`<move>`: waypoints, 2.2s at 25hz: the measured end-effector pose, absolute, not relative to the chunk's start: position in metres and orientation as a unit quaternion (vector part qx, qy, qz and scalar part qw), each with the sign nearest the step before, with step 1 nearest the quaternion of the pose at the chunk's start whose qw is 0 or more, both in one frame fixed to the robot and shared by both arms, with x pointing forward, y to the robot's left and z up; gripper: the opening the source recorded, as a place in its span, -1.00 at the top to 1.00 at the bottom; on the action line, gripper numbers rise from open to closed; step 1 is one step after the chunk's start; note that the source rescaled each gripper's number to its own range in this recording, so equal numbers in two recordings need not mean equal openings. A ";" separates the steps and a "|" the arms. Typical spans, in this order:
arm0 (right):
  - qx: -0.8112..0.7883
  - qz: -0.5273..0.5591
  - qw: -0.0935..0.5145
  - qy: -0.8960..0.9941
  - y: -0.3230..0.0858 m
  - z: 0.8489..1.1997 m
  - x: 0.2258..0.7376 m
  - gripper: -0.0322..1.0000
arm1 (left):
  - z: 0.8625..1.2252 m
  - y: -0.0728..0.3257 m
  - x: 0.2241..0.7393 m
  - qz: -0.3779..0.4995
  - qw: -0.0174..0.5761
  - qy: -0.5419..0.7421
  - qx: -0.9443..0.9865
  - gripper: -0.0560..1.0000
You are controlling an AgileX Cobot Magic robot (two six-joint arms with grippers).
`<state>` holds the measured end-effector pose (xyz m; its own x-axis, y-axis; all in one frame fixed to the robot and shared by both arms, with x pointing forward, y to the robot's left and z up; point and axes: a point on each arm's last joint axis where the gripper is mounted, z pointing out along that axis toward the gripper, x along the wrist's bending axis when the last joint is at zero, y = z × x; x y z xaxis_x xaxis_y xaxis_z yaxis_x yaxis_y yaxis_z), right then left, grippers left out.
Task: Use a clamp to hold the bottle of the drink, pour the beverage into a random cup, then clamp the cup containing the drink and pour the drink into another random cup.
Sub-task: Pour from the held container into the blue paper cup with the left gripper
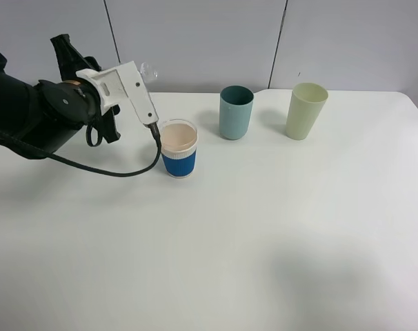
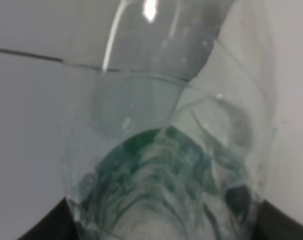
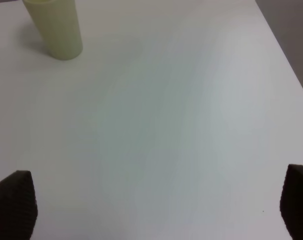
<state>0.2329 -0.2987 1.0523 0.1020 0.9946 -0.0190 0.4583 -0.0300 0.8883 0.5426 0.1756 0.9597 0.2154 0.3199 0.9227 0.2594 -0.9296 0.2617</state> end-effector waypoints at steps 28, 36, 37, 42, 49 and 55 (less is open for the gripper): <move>0.631 0.342 0.392 0.576 -0.299 1.052 0.233 -0.87 | 0.961 0.143 0.525 0.603 -0.067 0.001 0.795 0.82; 0.631 0.342 0.392 0.576 -0.299 1.052 0.233 -0.87 | 0.964 0.145 0.525 0.610 -0.085 -0.006 0.788 0.82; 0.631 0.342 0.392 0.576 -0.299 1.052 0.233 -0.87 | 0.964 0.145 0.525 0.609 -0.088 -0.008 0.788 0.82; 0.631 0.342 0.392 0.576 -0.299 1.052 0.233 -0.87 | 0.964 0.146 0.525 0.607 -0.101 -0.021 0.788 0.82; 0.631 0.342 0.392 0.576 -0.299 1.052 0.233 -0.87 | 0.962 0.148 0.524 0.599 -0.105 -0.002 0.794 0.82; 0.631 0.342 0.392 0.576 -0.299 1.052 0.233 -0.87 | 0.962 0.149 0.524 0.599 -0.111 -0.001 0.793 0.82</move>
<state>0.2329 -0.2987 1.0523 0.1020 0.9946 -0.0190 0.4583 -0.0300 0.8883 0.5244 0.1492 0.9622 0.2827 -0.1338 0.9498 0.1310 -0.9756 -0.1764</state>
